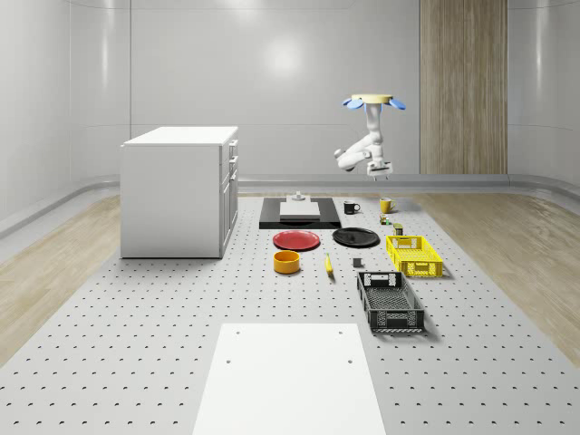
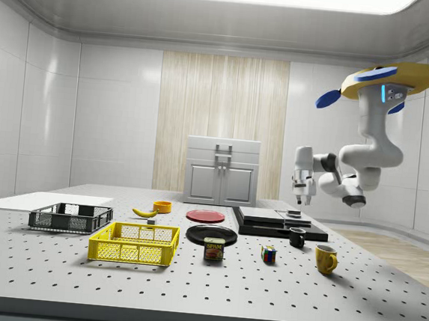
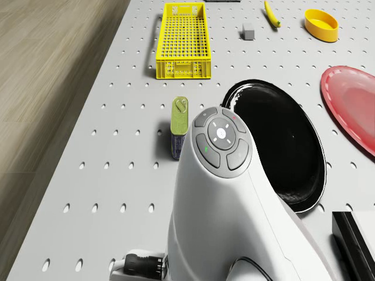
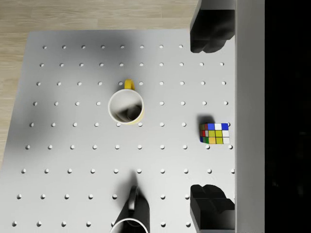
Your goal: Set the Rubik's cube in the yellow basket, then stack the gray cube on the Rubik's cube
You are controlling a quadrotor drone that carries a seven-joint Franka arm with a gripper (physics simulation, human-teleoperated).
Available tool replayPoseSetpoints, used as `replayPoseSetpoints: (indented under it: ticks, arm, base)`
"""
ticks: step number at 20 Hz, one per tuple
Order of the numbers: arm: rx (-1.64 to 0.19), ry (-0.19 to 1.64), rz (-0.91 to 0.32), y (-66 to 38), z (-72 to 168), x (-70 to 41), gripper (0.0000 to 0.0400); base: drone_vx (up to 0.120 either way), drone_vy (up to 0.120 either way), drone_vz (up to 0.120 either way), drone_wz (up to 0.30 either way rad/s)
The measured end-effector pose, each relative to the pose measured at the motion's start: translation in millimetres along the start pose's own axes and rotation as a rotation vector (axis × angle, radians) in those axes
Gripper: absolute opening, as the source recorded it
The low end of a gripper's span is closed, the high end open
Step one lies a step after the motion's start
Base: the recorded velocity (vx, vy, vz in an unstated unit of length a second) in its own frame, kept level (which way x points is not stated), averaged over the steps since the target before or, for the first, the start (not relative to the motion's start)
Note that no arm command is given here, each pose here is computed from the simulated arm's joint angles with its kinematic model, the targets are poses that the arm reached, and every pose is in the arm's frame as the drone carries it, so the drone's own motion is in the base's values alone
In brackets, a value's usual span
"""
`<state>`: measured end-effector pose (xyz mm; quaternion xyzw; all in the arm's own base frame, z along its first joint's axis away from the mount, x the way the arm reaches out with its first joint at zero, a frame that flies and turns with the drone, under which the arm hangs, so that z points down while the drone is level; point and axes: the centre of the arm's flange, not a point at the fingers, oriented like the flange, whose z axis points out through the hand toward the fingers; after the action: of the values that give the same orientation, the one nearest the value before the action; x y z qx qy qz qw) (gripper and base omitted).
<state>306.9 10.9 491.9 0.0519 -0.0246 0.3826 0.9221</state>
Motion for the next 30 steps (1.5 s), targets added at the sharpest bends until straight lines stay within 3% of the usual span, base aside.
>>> replayPoseSetpoints:
  ticks: [4,25,30]
  arm:
    - [-0.04,0.043,-0.001,-4.0,-0.1,-4.1,0.04]
    - [-0.077,0.082,-0.002,-7.7,0.1,-7.9,0.04]
    - [-0.077,0.083,-0.002,-7.8,0.1,-7.9,0.04]
  base:
    - [0.0,0.0,-0.12,0.0]
    - [0.12,0.0,-0.12,0.0]
    - [0.008,-0.024,-0.088,0.0]
